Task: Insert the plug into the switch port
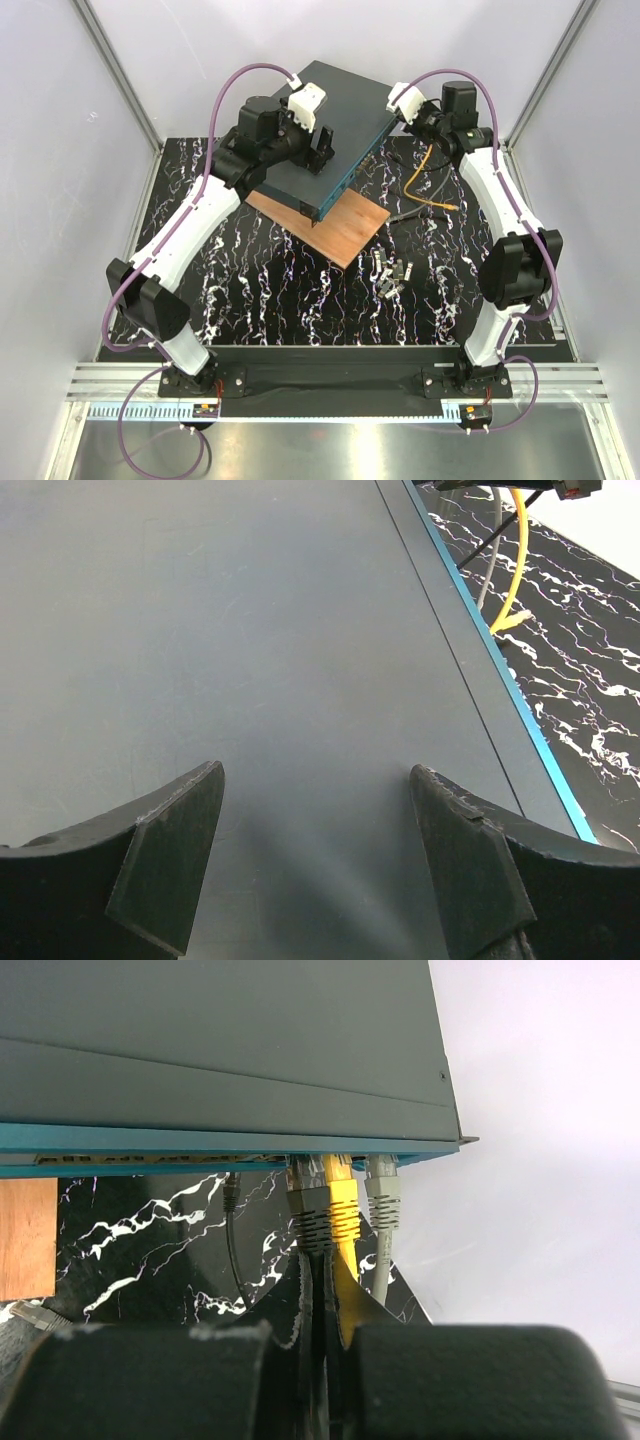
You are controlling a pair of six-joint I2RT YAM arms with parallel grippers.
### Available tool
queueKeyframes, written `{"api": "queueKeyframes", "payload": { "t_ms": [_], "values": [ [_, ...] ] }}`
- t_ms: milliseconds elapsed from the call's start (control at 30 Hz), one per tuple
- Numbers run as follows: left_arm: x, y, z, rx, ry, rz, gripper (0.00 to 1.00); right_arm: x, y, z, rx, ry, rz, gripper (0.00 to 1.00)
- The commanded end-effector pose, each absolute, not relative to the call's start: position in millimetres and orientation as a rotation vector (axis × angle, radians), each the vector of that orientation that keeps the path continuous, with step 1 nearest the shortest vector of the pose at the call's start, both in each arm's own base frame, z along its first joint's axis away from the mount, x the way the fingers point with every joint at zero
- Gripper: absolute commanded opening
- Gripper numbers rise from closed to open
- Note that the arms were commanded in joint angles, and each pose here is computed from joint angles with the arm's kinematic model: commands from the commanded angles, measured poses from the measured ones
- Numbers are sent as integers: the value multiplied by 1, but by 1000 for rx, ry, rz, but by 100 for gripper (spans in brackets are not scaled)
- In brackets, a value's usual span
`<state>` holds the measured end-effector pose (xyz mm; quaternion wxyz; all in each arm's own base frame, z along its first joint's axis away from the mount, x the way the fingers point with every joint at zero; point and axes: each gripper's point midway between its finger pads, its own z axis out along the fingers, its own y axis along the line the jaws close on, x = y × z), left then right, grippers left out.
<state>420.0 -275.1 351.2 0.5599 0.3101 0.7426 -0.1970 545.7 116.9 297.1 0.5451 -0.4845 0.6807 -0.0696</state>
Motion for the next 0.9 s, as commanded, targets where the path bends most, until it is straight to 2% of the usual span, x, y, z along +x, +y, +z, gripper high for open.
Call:
{"api": "queueKeyframes", "payload": {
  "t_ms": [0,200,267,300,367,400,500,533,600,767,867],
  "values": [
    [422,-277,381,712,1668,-488,80,560,195,362,-1155,1259,-120,0],
    [422,-274,384,713,1661,-482,80,558,182,336,-1171,1333,-170,0],
    [422,-274,384,713,1662,-482,80,555,178,340,-1153,1328,-188,3],
    [421,-274,384,714,1662,-483,80,554,177,335,-1156,1339,-185,8],
    [421,-273,383,713,1664,-485,80,554,172,336,-1141,1349,-192,11],
    [420,-274,382,714,1665,-484,80,554,171,338,-1137,1348,-192,18],
    [421,-274,381,713,1669,-486,80,557,162,342,-1119,1356,-204,22],
    [421,-273,382,711,1665,-484,80,556,161,344,-1116,1357,-202,27],
    [421,-274,381,712,1668,-491,80,556,160,345,-1114,1358,-200,29],
    [421,-276,384,710,1663,-496,80,553,153,347,-1114,1368,-202,43],
    [422,-275,383,710,1665,-497,80,549,149,349,-1115,1375,-199,48]
  ]
}}
